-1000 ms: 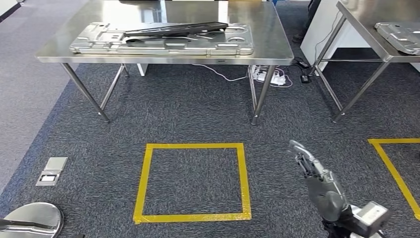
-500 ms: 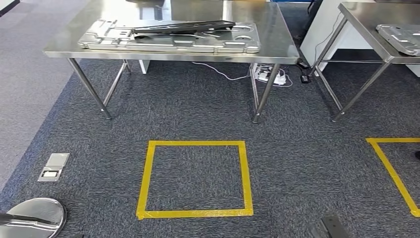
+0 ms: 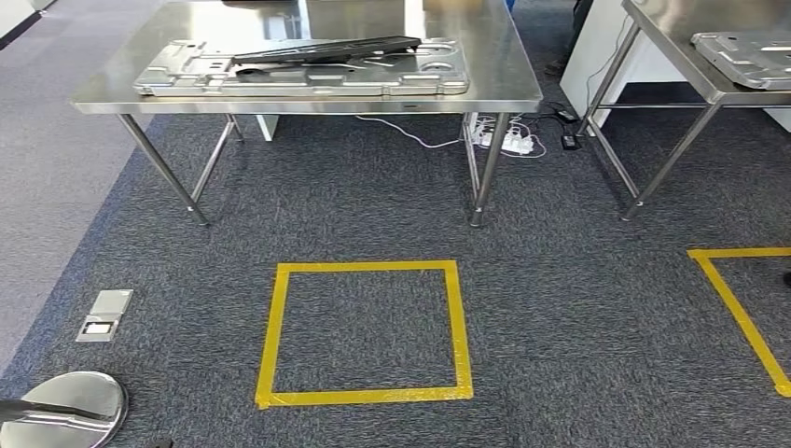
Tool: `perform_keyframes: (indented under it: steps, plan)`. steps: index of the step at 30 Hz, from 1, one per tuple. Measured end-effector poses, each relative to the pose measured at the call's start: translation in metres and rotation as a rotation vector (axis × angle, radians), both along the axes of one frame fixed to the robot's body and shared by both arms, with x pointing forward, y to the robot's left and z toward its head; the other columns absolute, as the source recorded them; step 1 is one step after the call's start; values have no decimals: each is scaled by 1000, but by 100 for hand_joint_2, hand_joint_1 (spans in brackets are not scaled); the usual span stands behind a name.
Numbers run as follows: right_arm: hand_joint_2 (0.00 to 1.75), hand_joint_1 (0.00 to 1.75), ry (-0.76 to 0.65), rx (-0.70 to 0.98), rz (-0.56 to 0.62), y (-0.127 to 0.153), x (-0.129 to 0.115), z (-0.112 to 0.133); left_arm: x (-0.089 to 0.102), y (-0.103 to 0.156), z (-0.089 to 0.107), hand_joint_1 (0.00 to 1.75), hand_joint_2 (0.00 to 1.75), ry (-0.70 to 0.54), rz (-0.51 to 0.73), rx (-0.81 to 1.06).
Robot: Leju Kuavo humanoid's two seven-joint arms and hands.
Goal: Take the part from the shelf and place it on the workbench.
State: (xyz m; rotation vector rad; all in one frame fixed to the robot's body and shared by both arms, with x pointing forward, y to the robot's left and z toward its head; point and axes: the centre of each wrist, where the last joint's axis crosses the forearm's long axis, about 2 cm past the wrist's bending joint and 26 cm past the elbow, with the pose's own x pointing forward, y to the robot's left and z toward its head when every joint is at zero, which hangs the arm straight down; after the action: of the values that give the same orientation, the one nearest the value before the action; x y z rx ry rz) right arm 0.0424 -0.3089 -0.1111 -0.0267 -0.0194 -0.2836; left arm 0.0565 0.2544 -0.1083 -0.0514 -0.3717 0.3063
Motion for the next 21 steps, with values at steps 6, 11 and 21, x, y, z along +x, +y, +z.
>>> perform_keyframes:
  steps: [6,11,21]
  plan:
    - [44,0,-118,19,17,3,1,0,-2,1,0,0,175,6,37,-20]
    - [175,0,-152,18,23,2,-1,0,-6,2,-1,0,175,35,53,-23]
    - [175,0,-102,23,29,6,-31,-3,-1,23,-1,0,175,31,48,42]
